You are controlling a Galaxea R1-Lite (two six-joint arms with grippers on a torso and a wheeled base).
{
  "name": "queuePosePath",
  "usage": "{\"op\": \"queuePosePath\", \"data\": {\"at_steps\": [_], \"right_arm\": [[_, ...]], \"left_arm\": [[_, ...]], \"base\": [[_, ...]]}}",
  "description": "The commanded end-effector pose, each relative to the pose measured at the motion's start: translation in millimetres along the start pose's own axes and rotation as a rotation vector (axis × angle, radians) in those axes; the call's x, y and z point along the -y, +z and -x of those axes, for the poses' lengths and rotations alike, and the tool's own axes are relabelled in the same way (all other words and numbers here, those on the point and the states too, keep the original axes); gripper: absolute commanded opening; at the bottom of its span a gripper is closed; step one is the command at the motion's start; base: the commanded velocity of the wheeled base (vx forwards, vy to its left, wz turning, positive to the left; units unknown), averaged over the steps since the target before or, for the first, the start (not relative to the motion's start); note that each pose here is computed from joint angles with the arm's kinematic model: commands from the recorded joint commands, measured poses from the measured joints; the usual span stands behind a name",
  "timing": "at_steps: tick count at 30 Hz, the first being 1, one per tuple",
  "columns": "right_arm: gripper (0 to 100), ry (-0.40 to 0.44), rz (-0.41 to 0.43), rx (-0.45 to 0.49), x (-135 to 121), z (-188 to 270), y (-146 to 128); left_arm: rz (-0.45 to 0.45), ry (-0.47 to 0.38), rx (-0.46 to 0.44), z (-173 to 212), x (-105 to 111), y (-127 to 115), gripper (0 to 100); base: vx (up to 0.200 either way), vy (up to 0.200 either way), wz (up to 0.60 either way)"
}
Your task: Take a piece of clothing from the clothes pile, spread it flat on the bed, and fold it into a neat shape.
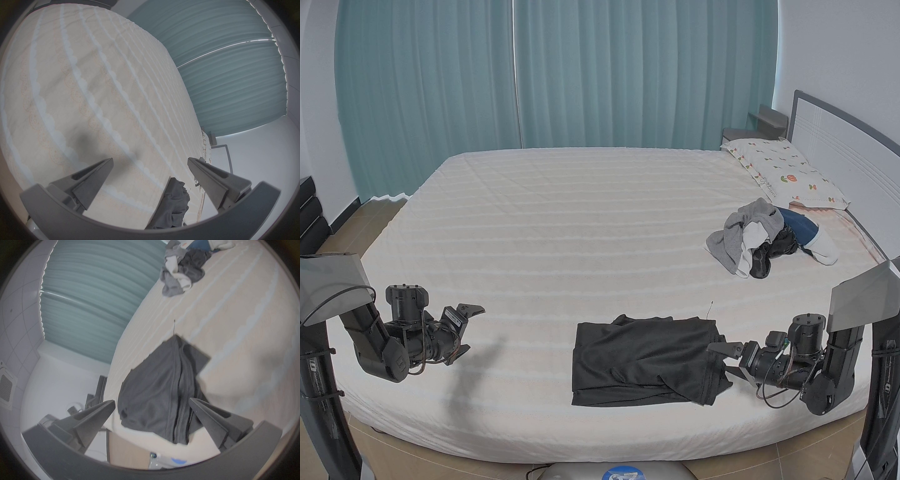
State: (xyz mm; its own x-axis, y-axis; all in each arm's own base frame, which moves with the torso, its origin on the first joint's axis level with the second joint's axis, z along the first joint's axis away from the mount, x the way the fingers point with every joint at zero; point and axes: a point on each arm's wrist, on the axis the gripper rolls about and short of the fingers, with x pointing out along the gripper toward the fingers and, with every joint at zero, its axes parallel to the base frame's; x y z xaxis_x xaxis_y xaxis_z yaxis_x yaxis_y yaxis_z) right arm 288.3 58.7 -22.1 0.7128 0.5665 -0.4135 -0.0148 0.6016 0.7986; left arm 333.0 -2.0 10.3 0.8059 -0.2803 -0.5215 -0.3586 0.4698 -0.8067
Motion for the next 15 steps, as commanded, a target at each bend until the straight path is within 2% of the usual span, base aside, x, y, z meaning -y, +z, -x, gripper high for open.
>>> {"op": "queuePosePath", "data": {"at_steps": [1,5,15], "right_arm": [[100,0.027,0.031,-0.087,-11.2,15.3,-18.2],[100,0.005,0.079,-0.127,-3.8,11.0,-27.3],[100,-0.039,0.109,-0.143,8.7,4.4,-33.5]], "left_arm": [[0.000,0.003,-0.002,-1.2,-1.2,-0.3,100],[0.000,0.003,-0.002,-1.2,-1.2,-0.3,100],[0.000,0.003,-0.002,-1.2,-1.2,-0.3,100]], "base": [[0.000,0.000,0.00],[0.000,0.000,0.00],[0.000,0.000,0.00]]}}
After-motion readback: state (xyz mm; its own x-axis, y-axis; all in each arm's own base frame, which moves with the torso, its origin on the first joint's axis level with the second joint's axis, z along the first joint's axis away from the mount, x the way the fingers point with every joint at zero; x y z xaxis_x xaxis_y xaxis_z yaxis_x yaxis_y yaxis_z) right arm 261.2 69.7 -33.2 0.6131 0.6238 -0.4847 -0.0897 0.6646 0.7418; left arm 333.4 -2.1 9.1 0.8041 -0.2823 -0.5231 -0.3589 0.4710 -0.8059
